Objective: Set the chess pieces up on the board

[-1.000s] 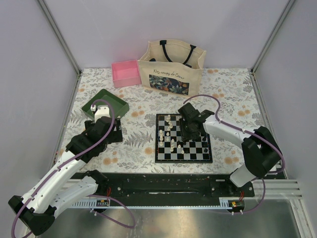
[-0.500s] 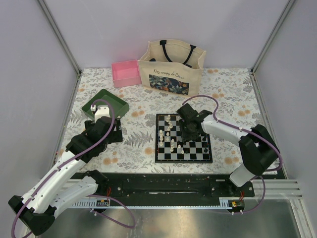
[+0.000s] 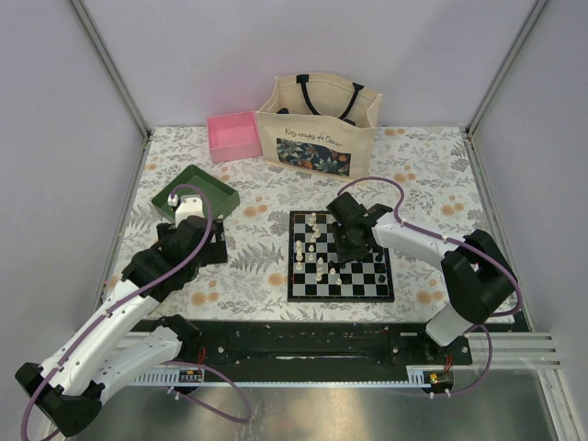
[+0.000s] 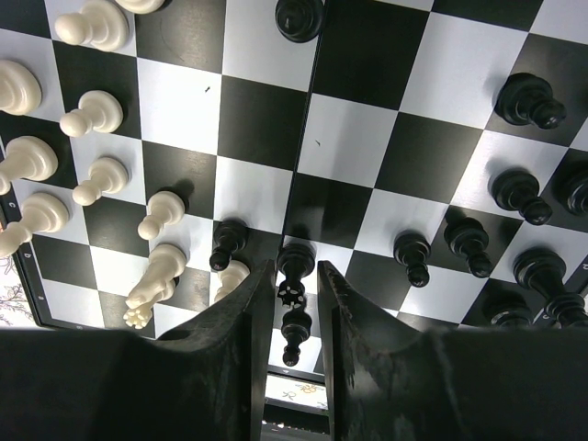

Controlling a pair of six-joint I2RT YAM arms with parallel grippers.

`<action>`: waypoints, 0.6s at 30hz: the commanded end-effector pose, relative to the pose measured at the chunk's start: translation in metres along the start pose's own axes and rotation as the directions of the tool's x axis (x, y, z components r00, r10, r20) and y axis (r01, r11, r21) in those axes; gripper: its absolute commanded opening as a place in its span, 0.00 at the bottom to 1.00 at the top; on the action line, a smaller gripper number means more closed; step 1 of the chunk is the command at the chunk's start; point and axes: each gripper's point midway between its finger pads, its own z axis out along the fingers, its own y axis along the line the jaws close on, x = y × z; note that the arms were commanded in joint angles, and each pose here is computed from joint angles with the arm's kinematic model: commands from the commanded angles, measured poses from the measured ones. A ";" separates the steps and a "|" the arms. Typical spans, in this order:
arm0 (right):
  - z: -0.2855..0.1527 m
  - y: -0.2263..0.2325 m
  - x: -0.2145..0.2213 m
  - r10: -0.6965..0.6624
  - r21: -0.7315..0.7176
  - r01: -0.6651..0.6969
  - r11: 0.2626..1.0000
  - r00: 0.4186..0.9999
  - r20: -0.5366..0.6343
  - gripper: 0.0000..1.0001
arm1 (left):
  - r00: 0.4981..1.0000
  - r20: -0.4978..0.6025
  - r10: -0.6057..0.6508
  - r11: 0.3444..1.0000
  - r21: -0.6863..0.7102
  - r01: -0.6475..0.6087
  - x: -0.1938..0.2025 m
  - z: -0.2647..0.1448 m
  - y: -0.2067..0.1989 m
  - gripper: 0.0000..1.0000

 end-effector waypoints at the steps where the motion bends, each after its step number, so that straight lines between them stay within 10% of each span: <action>1: -0.006 0.010 -0.011 -0.011 -0.019 0.012 1.000 1.000 0.024 0.35 | 0.998 0.054 -0.033 0.999 0.026 0.032 -0.018 -0.005 -0.004 0.99; 18: -0.003 0.012 -0.005 -0.018 -0.018 0.018 1.000 1.000 0.007 0.34 | 0.998 0.049 -0.026 0.999 0.025 0.025 -0.017 -0.004 -0.004 0.99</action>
